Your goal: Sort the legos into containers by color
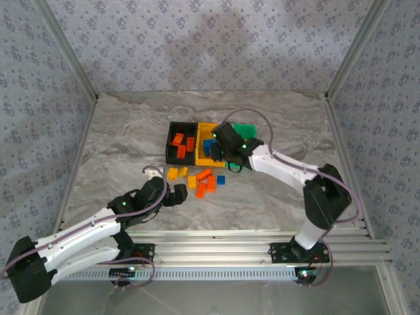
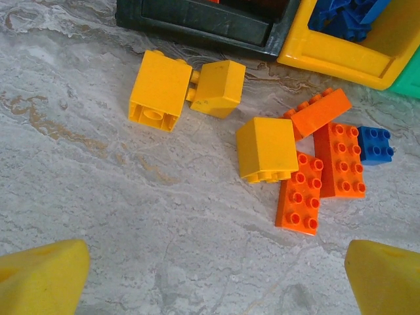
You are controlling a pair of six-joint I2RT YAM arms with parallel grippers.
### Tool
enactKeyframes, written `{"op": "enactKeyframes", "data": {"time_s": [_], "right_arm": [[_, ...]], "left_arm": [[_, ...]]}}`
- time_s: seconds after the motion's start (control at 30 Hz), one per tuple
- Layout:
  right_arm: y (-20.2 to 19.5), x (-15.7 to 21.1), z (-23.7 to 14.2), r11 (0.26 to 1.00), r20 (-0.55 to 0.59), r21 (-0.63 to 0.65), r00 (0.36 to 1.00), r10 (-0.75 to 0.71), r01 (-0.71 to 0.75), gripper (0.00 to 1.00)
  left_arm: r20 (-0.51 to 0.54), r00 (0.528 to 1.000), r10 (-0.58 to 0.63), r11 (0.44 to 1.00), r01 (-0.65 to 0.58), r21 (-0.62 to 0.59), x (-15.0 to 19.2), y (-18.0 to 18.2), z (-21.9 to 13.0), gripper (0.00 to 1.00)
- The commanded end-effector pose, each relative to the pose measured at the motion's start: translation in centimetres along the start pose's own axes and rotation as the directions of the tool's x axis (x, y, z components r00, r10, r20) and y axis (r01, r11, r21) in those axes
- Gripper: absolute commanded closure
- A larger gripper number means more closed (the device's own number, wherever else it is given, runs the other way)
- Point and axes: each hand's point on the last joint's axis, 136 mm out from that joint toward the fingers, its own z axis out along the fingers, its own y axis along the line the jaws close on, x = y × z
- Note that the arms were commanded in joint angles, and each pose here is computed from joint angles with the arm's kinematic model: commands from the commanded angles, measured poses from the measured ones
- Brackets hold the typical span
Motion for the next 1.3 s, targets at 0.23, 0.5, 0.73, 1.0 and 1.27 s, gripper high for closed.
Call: {"op": "enactKeyframes", "data": {"time_s": [0.23,0.5,0.73,1.0,1.27], "right_arm": [[-1.4,-5.5,5.3,0.997,0.002,0.077,1.000,0.011,-0.011,0.70],[0.0,-7.9,4.1,1.000,0.051,0.023,0.999,0.019,-0.020,0.34],[1.2,-6.5,-0.5,0.999,0.110,-0.037,0.994,0.005,-0.001,0.32],[-0.9,-2.6,-3.6,0.998,0.124,-0.055,0.991,0.044,-0.037,0.31],[-3.4,-0.8,-5.9,0.998,0.148,-0.038,0.987,0.064,-0.059,0.30]], "left_arm": [[-0.032,0.999,-0.001,1.000,0.001,-0.012,0.7,0.4,-0.2,0.00],[-0.022,0.999,0.025,1.000,-0.026,-0.011,0.3,0.2,-0.2,0.00],[-0.035,0.991,0.131,0.991,-0.132,-0.009,-0.9,-1.7,0.5,0.06],[-0.086,0.968,0.236,0.970,-0.240,-0.048,-1.3,-4.3,5.2,0.22],[-0.122,0.946,0.300,0.939,-0.315,-0.135,-1.2,-4.2,8.5,0.28]]}}
